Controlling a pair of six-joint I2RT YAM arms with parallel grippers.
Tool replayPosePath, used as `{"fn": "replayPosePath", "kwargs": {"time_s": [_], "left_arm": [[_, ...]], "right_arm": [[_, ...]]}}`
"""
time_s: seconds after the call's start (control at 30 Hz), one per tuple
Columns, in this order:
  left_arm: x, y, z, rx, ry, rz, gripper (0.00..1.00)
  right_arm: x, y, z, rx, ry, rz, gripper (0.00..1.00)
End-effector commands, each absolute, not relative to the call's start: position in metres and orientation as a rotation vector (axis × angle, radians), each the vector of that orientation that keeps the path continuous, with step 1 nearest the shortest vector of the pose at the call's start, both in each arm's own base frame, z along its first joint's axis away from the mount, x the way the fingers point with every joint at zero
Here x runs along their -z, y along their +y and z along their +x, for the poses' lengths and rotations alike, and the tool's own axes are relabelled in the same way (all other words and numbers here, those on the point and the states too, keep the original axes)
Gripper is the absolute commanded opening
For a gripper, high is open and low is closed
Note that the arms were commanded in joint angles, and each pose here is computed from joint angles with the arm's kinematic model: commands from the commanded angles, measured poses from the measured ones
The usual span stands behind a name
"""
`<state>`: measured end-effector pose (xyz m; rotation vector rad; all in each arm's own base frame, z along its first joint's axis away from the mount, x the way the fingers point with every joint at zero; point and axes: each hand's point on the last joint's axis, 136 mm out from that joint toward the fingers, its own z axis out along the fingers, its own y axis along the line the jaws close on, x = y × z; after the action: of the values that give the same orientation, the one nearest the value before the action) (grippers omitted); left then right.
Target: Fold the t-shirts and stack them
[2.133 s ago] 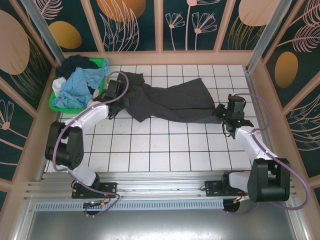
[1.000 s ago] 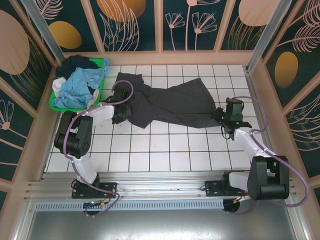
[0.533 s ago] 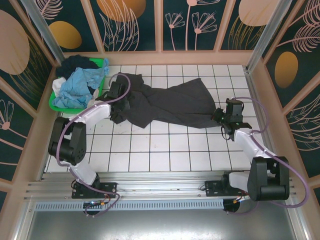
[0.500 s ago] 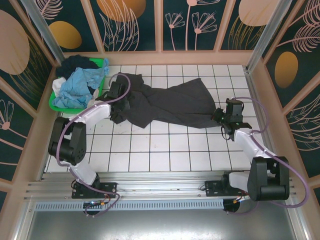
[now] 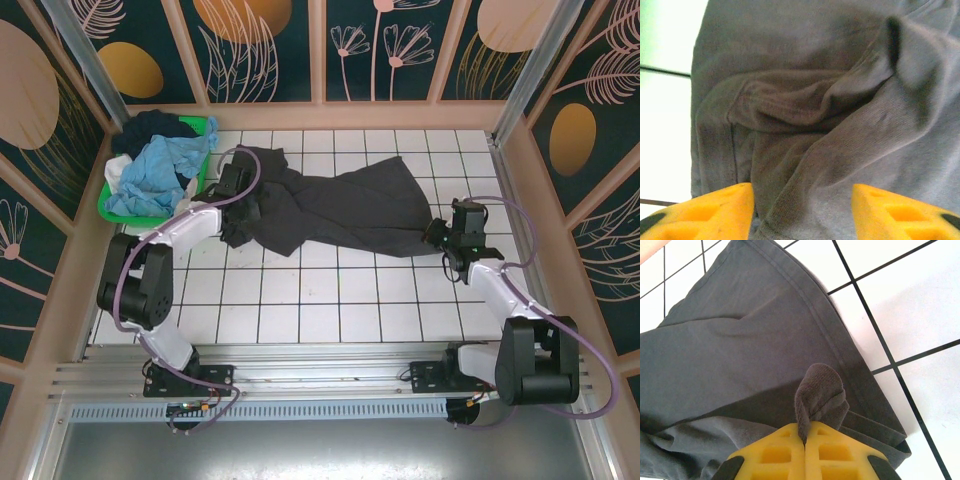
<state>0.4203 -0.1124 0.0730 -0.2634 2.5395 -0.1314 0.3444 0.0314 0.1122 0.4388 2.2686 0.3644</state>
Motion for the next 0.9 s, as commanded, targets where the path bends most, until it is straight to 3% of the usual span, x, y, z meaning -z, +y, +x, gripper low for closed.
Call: {"fn": "replayPosePath", "kwargs": {"time_s": [0.0, 0.2, 0.63, 0.87], "left_arm": [[-0.057, -0.111, 0.417, 0.129, 2.565, -0.280, 0.60], [-0.049, -0.111, 0.417, 0.115, 2.579, -0.278, 0.64], [-0.082, -0.116, 0.420, 0.185, 2.515, -0.268, 0.00], [-0.177, -0.117, 0.408, 0.301, 2.335, -0.247, 0.00]], "right_arm": [[-0.112, 0.033, 0.342, -0.364, 2.269, 0.416, 0.00], [-0.112, 0.033, 0.343, -0.364, 2.268, 0.415, 0.00], [-0.117, 0.034, 0.342, -0.376, 2.256, 0.416, 0.00], [-0.155, 0.040, 0.336, -0.411, 2.187, 0.391, 0.00]]}}
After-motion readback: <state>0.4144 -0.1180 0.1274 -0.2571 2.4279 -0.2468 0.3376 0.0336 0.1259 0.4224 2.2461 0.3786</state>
